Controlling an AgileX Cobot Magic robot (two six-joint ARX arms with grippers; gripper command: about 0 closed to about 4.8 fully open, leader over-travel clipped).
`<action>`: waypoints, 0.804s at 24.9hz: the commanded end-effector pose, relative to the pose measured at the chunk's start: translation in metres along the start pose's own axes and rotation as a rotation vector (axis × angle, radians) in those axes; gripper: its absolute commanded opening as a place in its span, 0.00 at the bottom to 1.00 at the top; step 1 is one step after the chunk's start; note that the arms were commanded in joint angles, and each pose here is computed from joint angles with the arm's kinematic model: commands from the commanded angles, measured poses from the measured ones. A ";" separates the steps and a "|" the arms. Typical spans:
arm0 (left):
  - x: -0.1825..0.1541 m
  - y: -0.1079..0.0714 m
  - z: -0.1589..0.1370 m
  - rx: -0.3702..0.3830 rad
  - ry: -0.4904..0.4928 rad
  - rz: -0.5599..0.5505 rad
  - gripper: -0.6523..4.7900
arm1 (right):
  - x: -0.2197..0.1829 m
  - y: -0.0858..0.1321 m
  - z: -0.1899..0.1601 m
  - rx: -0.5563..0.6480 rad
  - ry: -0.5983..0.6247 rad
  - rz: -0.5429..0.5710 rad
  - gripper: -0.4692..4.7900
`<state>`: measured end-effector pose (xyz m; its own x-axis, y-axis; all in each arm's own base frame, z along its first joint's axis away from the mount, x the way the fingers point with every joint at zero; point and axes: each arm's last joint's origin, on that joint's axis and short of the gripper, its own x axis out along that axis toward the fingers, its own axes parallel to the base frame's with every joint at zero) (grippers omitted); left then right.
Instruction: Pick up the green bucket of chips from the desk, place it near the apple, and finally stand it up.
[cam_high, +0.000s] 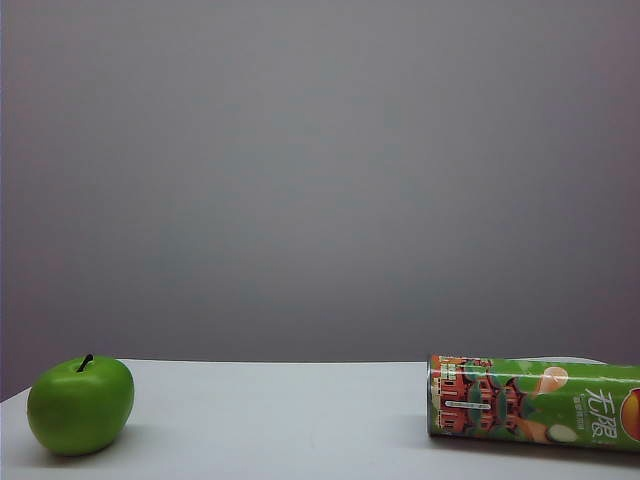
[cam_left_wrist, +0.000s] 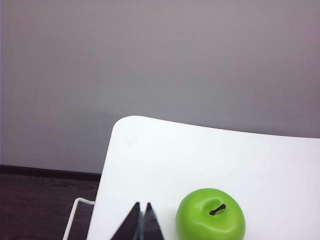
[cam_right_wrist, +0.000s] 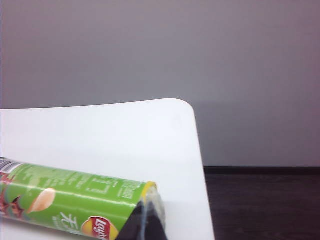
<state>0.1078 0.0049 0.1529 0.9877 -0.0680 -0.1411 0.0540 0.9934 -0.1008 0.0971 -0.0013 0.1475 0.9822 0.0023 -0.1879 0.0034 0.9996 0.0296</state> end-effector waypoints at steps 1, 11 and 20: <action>0.000 0.000 0.002 -0.002 -0.008 -0.005 0.11 | 0.001 -0.001 0.000 0.004 -0.010 -0.027 0.09; 0.000 -0.001 0.003 -0.014 -0.023 -0.037 0.11 | 0.001 -0.001 -0.001 0.008 -0.006 -0.026 0.09; -0.002 -0.011 0.099 -0.091 -0.073 -0.125 0.11 | -0.008 -0.002 0.035 0.144 -0.207 -0.089 0.09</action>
<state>0.1151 0.0027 0.2434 0.9858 -0.1652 -0.0312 0.1557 0.9671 -0.2009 0.0957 -0.0034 0.1727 0.9954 -0.0747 -0.0607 0.0826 0.9866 0.1406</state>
